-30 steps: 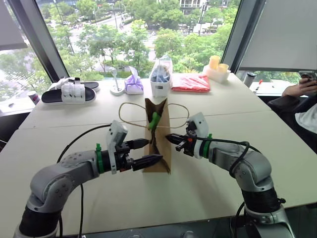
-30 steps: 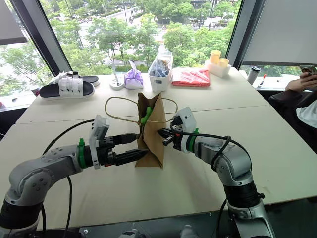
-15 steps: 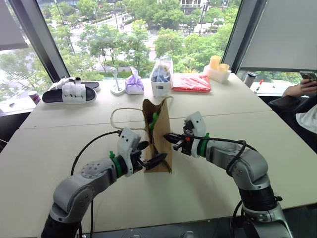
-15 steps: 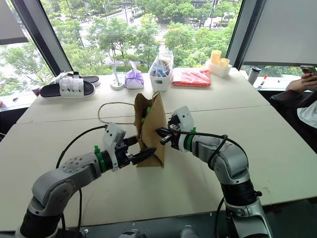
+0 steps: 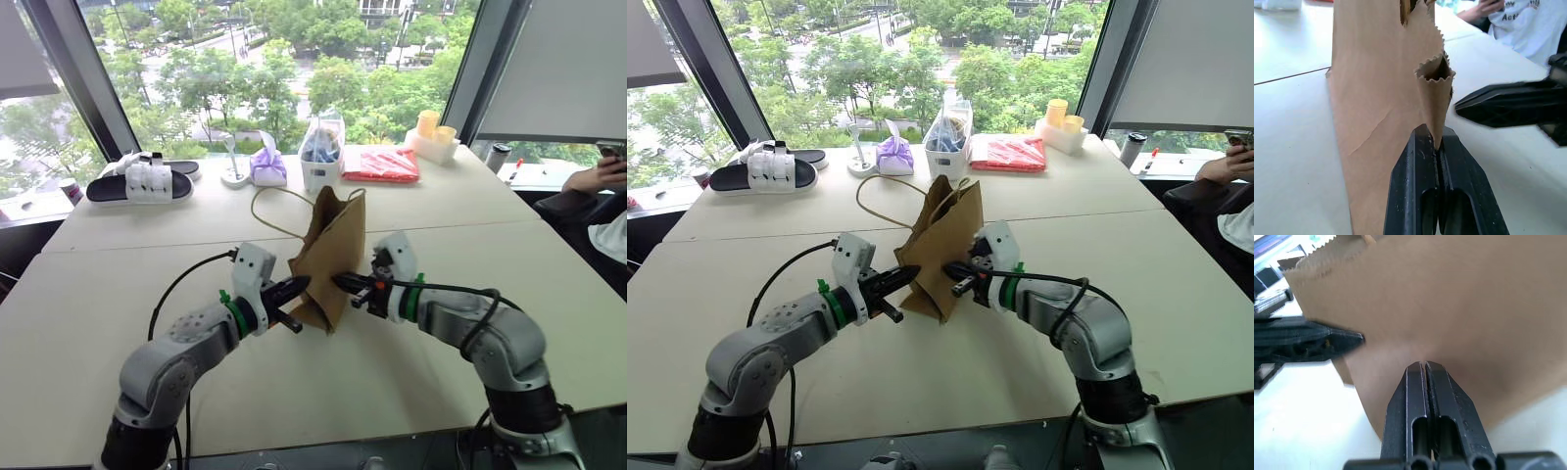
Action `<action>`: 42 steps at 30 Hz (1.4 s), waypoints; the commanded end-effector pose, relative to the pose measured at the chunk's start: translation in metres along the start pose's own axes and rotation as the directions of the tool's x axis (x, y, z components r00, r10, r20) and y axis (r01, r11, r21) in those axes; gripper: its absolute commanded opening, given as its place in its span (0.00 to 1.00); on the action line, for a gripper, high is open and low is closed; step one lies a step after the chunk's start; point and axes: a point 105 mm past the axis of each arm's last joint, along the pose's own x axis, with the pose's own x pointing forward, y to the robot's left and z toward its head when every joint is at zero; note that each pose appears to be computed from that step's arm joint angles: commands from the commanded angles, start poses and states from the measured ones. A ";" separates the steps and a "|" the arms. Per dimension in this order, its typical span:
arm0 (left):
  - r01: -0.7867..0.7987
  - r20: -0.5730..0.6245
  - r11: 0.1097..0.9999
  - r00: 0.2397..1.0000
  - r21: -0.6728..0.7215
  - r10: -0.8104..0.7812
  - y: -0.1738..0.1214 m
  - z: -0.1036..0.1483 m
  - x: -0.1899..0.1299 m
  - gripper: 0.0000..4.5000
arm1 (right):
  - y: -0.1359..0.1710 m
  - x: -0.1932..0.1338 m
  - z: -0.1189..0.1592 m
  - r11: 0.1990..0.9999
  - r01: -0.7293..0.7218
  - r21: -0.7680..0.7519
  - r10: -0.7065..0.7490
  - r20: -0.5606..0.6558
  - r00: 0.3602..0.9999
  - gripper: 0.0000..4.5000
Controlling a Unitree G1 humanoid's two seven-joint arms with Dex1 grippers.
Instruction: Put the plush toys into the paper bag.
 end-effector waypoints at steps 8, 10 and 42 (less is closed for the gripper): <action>0.437 -0.026 0.899 0.900 0.035 -0.436 0.025 0.037 -0.021 0.01 | -0.014 -0.076 0.022 0.997 0.032 -0.072 -0.027 0.061 0.998 0.00; 0.471 -0.076 0.882 0.880 0.015 -0.469 0.042 0.036 -0.030 0.01 | -0.021 -0.082 0.022 0.994 0.065 -0.083 -0.061 0.055 0.997 0.00; 0.420 -0.234 0.891 0.896 0.172 -0.377 0.100 0.032 -0.070 0.99 | -0.028 -0.070 0.014 0.990 0.005 -0.143 -0.010 -0.036 0.999 0.00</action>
